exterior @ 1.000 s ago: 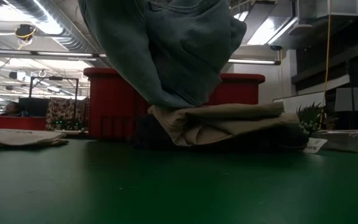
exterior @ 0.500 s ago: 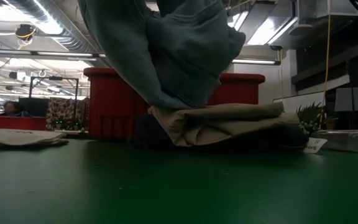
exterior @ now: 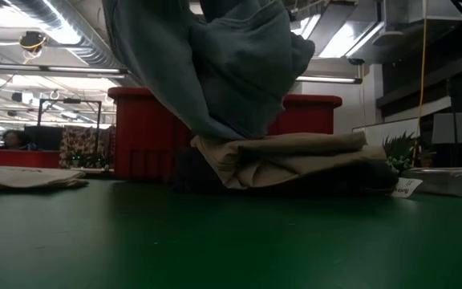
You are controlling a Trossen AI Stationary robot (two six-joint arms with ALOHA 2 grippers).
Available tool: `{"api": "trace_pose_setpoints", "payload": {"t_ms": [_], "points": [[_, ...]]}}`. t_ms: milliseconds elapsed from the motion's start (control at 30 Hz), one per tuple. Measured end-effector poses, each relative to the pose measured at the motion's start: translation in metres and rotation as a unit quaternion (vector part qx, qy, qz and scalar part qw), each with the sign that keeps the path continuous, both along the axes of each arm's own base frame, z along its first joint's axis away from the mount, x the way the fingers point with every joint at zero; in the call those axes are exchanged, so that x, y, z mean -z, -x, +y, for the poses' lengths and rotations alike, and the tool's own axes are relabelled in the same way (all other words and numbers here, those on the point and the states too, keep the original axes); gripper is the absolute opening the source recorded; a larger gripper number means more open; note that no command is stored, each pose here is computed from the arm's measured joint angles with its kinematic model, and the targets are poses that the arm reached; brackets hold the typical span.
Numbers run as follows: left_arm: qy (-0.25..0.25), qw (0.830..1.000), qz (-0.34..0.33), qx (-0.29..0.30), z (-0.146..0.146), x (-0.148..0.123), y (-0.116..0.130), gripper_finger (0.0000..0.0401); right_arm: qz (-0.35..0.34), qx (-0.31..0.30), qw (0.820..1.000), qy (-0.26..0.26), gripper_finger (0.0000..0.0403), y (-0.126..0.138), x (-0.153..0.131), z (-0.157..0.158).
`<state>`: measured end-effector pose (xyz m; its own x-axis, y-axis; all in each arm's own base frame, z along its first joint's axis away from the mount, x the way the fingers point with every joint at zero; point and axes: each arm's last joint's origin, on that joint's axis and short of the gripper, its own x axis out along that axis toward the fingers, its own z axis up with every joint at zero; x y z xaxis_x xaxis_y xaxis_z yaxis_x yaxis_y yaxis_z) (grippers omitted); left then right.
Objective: Fold laundry
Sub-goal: Remove the blue pants from the laundry bin
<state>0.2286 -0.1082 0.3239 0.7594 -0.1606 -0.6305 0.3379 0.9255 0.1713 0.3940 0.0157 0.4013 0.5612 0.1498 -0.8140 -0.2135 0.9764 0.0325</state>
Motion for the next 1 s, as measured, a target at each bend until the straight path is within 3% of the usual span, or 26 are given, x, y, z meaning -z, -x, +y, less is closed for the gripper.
{"api": "trace_pose_setpoints", "payload": {"t_ms": [200, 400, 467, 733, 1000], "points": [[0.031, 0.997, -0.062, -0.013, -0.002, -0.020, 0.014, 0.0000, -0.030, -0.018, 0.999, 0.032, 0.0003, 0.015, -0.022, -0.018], [0.050, 0.993, -0.104, 0.006, -0.010, -0.021, -0.003, 0.0000, 0.017, -0.022, 0.994, 0.109, 0.0002, 0.059, -0.041, -0.021], [0.046, 0.993, -0.106, 0.004, -0.013, -0.016, -0.011, 0.0000, 0.046, -0.016, 0.989, 0.138, 0.0002, 0.074, -0.045, -0.018], [0.027, 0.988, -0.154, 0.004, -0.026, 0.013, -0.066, 0.0000, 0.017, -0.030, 0.981, 0.189, 0.0001, 0.116, -0.063, 0.003], [0.047, 0.971, -0.233, 0.011, -0.034, 0.040, -0.112, 0.0000, 0.061, -0.020, 0.972, 0.227, 0.0001, 0.172, -0.035, 0.025]]}}
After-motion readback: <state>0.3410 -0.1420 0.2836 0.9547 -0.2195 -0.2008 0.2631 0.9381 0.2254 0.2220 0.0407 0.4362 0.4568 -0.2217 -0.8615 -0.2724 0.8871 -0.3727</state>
